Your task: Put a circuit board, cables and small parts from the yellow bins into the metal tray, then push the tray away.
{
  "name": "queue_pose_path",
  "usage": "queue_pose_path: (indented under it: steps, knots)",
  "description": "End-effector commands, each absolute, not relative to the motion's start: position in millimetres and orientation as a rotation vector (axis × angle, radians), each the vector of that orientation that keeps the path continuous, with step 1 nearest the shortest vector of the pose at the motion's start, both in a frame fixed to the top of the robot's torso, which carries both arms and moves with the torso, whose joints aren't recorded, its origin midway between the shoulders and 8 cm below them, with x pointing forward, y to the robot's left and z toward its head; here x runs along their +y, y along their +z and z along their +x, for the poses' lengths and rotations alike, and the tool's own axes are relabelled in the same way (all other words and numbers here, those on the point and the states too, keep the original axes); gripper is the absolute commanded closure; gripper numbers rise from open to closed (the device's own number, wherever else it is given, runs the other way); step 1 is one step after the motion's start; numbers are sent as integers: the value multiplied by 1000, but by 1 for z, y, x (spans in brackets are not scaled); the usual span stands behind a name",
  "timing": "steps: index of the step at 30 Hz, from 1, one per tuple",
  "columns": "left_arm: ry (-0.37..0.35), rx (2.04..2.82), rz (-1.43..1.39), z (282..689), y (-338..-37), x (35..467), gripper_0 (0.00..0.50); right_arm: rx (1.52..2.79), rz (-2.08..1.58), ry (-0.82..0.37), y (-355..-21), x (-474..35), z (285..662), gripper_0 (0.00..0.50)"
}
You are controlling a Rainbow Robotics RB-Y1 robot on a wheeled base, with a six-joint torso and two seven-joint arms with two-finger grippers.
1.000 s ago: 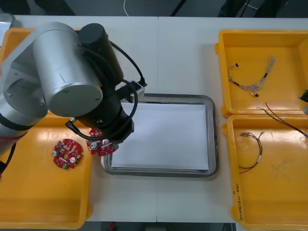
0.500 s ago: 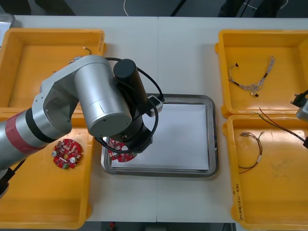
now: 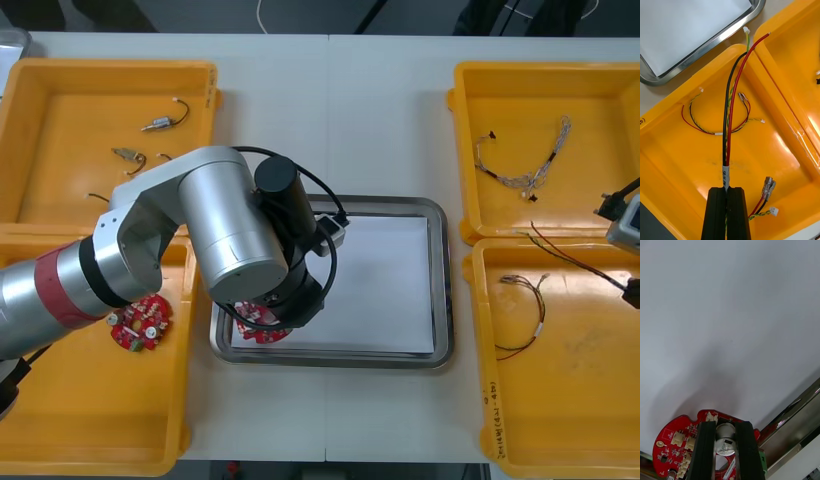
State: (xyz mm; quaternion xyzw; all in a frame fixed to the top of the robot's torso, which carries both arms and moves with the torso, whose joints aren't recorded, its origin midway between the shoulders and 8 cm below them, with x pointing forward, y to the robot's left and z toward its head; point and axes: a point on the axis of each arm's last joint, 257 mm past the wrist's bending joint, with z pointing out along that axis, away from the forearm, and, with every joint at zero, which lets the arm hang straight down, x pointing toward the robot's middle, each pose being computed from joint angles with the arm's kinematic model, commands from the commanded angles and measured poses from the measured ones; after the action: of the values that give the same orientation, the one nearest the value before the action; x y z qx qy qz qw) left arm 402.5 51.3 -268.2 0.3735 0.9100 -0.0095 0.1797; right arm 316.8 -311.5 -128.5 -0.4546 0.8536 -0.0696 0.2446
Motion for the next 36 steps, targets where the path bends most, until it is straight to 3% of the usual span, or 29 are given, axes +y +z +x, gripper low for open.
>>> queue_pose_path:
  steps: [1,12,13,14,15,16,26,36]
  knots:
    - [-68,2564,924,412,-260,28,498,2297,-1308,-261,-120,-312,318,500]
    - [-66,2570,910,412,-261,28,486,2301,-1320,-249,-122,-313,318,500]
    - [-67,2571,906,412,-261,28,387,2298,-1320,-252,-122,-313,319,500]
    - [-68,2572,904,412,-261,28,231,2299,-1322,-252,-122,-313,318,500]
    - [-68,2573,902,412,-261,28,108,2299,-1322,-252,-122,-313,318,500]
    - [-69,2570,901,412,-260,28,9,2297,-1324,-253,-122,-313,319,500]
    - [-69,2577,866,417,-253,32,0,2289,-1337,-254,-122,-312,319,500]
    - [-59,2590,786,426,-218,49,0,2257,-1375,-245,-119,-301,322,500]
